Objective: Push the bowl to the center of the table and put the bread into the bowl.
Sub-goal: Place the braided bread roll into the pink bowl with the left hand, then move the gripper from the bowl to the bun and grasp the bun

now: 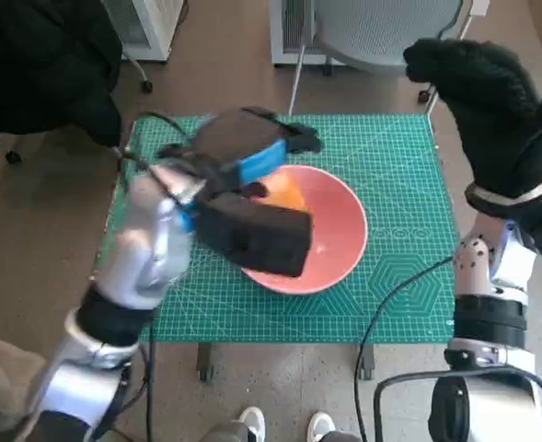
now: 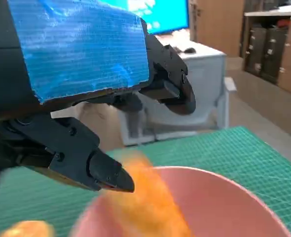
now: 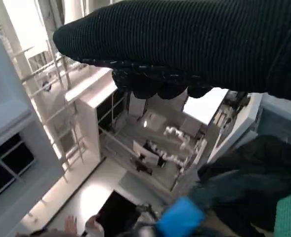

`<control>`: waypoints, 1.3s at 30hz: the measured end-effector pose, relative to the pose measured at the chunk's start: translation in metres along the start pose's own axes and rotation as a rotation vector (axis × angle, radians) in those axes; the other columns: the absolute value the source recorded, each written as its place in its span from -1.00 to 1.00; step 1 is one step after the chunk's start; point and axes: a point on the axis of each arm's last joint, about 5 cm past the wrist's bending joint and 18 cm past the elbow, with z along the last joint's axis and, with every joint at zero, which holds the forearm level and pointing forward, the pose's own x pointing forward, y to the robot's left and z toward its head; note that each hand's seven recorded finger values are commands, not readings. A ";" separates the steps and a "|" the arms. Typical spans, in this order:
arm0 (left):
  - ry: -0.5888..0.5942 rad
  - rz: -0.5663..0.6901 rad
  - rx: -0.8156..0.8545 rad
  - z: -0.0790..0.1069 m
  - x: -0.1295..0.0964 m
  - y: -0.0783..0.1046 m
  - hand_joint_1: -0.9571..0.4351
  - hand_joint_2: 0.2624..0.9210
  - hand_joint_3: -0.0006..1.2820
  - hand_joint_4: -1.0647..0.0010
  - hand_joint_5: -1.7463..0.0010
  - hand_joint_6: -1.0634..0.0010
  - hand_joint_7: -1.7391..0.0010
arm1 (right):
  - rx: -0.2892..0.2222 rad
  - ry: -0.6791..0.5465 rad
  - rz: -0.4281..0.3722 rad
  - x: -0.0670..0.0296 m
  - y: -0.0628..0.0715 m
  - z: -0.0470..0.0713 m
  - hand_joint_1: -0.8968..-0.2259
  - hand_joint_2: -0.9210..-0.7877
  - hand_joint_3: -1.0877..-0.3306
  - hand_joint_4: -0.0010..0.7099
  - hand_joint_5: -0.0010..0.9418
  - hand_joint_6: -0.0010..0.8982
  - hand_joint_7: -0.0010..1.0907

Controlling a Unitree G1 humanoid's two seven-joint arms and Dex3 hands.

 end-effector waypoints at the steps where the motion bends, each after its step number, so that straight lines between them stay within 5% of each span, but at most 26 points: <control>1: -0.004 0.000 0.000 0.000 0.002 -0.002 0.11 0.84 -1.00 0.34 1.00 0.09 0.86 | 0.001 0.004 -0.002 -0.0010 0.000 0.000 -0.50 -1.00 -0.11 -0.38 -0.98 -0.40 -0.99; 22: -0.021 0.043 -0.038 -0.012 -0.001 0.002 0.12 0.81 -1.00 0.35 1.00 0.06 0.92 | 0.001 0.020 -0.010 -0.0051 0.000 -0.002 -0.48 -1.00 -0.11 -0.38 -0.99 -0.40 -0.99; 39: 0.065 0.184 -0.018 -0.040 -0.055 0.026 0.05 0.78 -1.00 0.43 1.00 0.12 0.98 | -0.003 0.017 -0.009 -0.0050 0.000 -0.003 -0.48 -1.00 -0.11 -0.38 -0.99 -0.40 -0.99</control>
